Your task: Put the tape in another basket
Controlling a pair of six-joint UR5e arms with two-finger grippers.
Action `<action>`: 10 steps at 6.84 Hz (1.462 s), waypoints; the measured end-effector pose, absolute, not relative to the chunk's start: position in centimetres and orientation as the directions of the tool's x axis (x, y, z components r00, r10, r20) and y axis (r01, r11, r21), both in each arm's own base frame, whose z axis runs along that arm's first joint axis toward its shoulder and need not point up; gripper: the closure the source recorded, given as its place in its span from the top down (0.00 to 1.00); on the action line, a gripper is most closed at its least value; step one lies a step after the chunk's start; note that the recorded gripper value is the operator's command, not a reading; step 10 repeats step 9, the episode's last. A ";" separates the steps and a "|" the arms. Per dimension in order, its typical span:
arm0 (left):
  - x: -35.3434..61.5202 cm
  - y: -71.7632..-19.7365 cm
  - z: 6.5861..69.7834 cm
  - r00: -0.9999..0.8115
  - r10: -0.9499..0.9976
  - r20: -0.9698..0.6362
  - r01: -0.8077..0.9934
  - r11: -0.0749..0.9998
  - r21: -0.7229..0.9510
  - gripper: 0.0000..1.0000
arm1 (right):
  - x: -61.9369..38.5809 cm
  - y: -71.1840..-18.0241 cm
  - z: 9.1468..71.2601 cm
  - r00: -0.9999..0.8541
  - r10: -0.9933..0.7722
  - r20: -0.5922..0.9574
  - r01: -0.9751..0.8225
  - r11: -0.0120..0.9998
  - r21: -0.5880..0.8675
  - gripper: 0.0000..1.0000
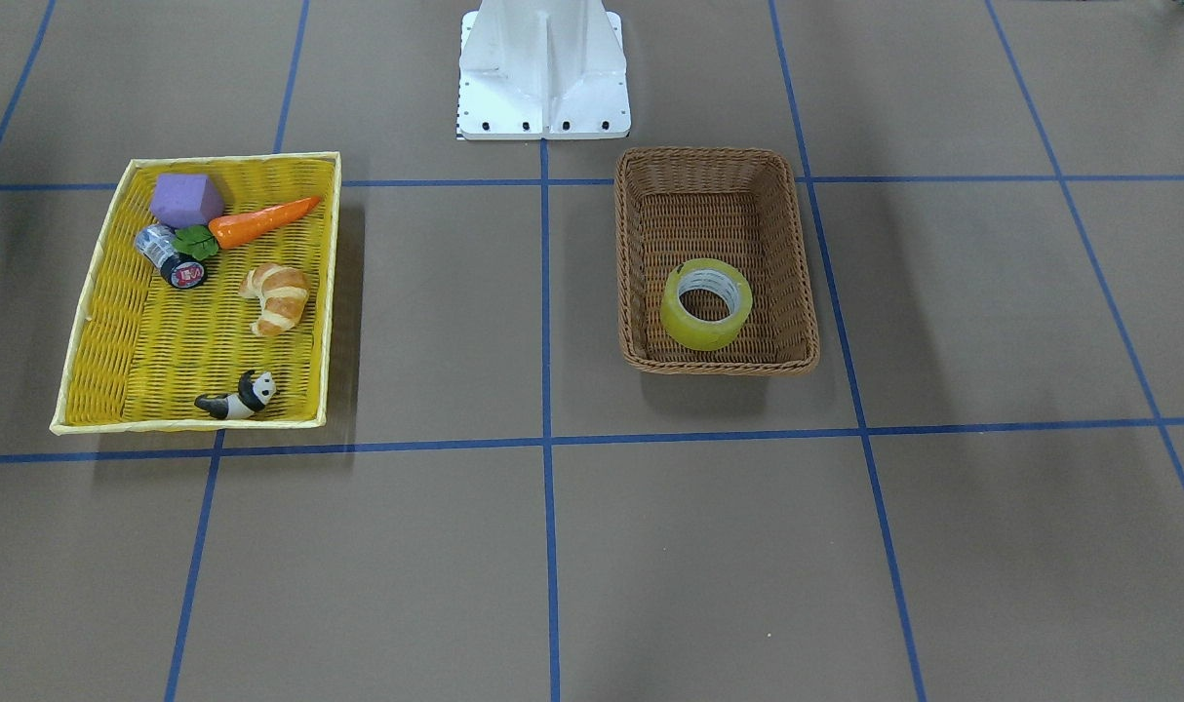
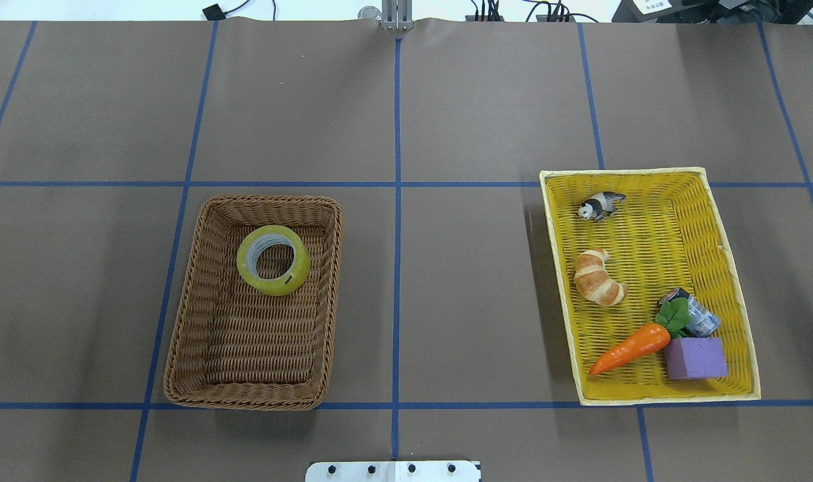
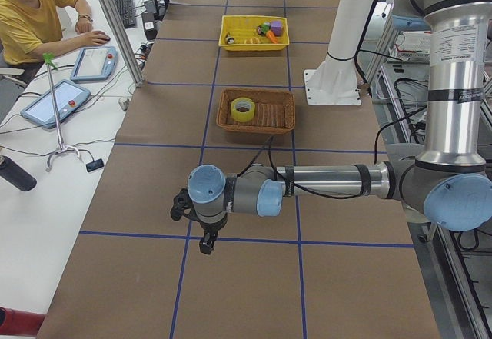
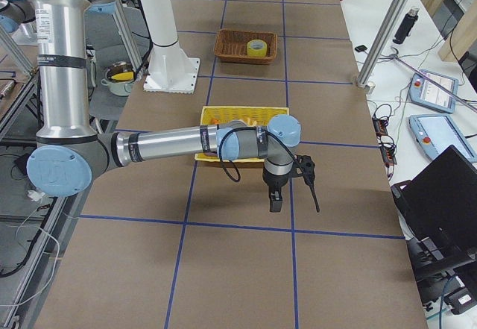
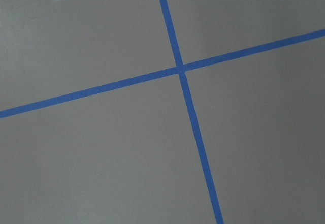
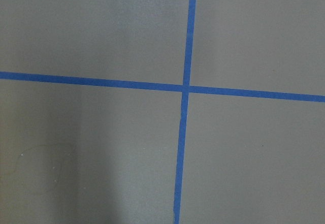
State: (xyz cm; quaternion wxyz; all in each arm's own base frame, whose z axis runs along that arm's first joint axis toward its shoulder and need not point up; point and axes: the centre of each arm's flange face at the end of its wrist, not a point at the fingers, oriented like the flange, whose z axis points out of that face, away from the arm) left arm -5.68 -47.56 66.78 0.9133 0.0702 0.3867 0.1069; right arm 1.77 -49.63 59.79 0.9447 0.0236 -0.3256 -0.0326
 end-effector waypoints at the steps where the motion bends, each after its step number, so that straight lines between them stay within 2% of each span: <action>1: -5.7 -47.4 66.9 0.678 0.248 -0.692 -0.141 0.968 0.209 0.99 | 1.8 -49.6 60.2 0.785 -0.081 0.614 0.045 0.996 0.074 1.00; 10: -5.7 -47.4 66.9 0.678 0.248 -0.692 -0.141 0.968 0.208 0.99 | 1.8 -49.7 60.6 0.784 -0.084 0.615 0.045 0.996 0.080 1.00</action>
